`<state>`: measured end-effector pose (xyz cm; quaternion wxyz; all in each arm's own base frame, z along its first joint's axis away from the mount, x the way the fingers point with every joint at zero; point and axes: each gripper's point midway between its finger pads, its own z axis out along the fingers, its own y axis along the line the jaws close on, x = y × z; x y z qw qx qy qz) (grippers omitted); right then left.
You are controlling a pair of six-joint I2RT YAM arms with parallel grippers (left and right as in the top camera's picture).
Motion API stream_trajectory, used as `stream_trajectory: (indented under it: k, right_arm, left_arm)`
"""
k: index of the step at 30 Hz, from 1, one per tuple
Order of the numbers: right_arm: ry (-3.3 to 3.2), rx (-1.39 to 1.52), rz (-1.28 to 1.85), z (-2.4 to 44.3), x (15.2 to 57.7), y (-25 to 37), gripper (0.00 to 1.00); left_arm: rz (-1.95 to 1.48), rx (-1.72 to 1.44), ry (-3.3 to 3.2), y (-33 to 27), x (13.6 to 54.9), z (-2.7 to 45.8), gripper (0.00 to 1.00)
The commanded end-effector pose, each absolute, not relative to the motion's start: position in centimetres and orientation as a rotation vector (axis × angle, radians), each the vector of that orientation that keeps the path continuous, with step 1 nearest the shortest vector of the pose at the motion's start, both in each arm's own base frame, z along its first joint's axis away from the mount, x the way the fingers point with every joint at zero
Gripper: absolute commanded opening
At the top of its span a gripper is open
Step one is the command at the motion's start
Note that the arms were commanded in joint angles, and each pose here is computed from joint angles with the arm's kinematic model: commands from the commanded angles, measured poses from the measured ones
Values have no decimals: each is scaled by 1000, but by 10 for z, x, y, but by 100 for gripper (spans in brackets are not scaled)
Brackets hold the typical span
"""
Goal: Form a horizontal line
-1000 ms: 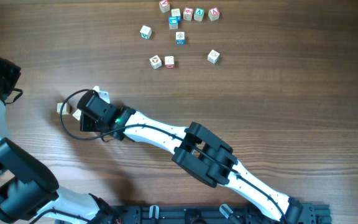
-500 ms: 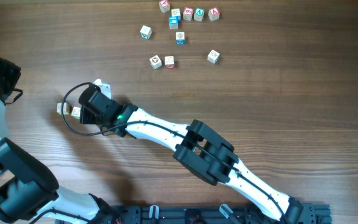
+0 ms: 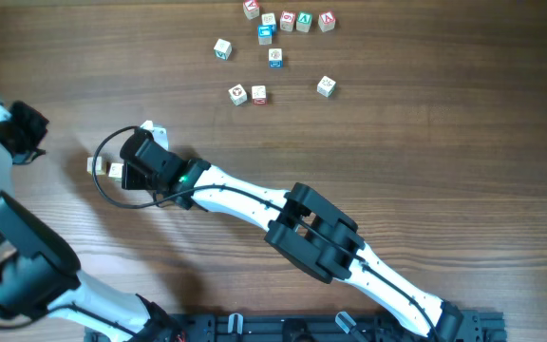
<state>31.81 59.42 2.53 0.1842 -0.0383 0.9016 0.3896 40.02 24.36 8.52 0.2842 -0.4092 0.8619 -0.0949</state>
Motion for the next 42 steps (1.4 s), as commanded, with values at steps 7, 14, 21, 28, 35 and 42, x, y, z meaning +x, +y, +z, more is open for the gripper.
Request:
stream_trajectory:
  k: [7,14,21,28,35,42]
  right_arm:
    - [2550,-212,1096,13,317,595,5]
    - [2576,-215,1089,10,323,587,5]
    - [2574,-240,1093,10,323,587,5]
    - [2573,-240,1093,10,323,587,5]
    - [2559,-353,1130,15,315,592,5]
    - [2556,-486,964,57,314,566,5]
  left_arm:
    - [-321,-1155,2506,223,374,27,4]
    - [-364,-1193,2614,206,351,20,4]
    - [-352,-1028,2680,203,350,19,4]
    - [-402,-939,2688,196,353,22,4]
    - [-408,-896,2694,195,354,22,4]
    - [-407,-891,2685,196,357,23,4]
